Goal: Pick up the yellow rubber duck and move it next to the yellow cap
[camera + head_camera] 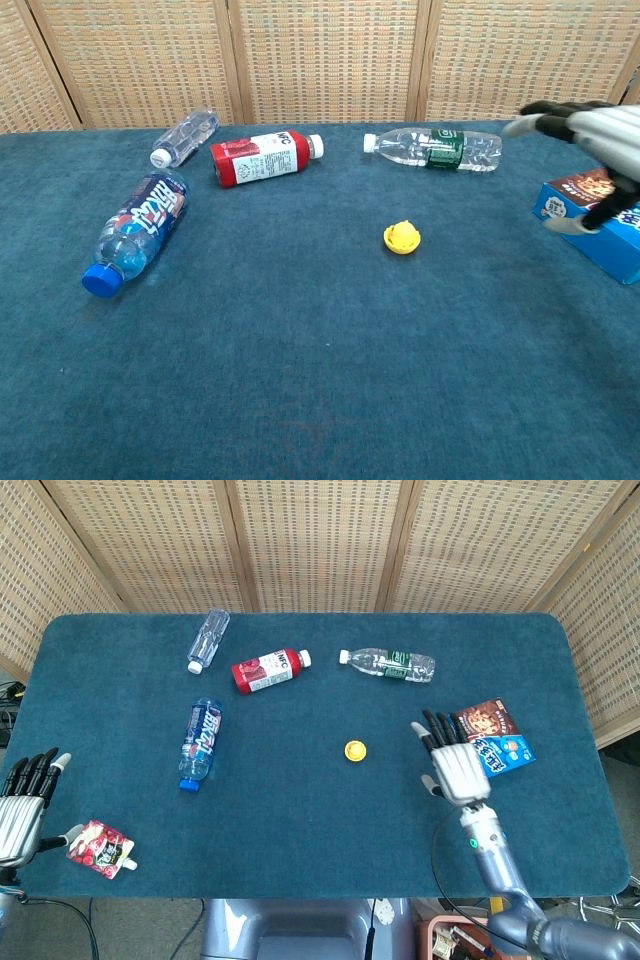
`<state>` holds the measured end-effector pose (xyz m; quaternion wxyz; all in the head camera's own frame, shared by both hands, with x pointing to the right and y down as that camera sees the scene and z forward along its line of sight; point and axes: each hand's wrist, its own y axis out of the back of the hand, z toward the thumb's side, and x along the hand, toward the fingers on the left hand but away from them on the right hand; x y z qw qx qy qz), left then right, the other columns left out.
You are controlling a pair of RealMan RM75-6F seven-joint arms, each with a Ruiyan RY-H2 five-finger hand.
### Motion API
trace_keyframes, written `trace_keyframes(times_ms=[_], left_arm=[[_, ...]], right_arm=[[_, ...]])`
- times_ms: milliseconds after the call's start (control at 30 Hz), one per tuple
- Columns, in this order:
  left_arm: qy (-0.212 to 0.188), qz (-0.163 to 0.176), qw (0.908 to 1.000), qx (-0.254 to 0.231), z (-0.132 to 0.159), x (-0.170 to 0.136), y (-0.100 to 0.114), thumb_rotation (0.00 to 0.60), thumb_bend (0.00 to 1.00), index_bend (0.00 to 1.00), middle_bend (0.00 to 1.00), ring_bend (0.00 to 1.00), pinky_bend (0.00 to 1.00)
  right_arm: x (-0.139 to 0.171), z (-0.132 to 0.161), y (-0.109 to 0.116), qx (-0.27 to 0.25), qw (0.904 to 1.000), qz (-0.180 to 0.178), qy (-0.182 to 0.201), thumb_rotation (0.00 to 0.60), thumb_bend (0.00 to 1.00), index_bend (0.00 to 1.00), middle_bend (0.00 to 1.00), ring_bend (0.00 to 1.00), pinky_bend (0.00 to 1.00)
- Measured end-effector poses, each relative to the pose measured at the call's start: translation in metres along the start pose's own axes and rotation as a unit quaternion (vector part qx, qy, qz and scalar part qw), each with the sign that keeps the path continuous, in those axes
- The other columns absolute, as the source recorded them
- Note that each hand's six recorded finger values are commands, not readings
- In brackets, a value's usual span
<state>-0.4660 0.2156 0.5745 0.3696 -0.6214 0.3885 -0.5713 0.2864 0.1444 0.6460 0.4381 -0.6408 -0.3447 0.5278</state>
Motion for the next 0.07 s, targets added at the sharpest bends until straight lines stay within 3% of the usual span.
trace_keyframes(times_ms=[67], left_arm=[[0.0,0.0,1.0,0.0,0.001,0.0,-0.001,0.6,0.05,0.0,0.0,0.0,0.0]], right_arm=[[0.023,-0.019,0.001,-0.002,0.9999,-0.005,-0.014,0.6,0.21,0.0,0.0,0.0,0.0]])
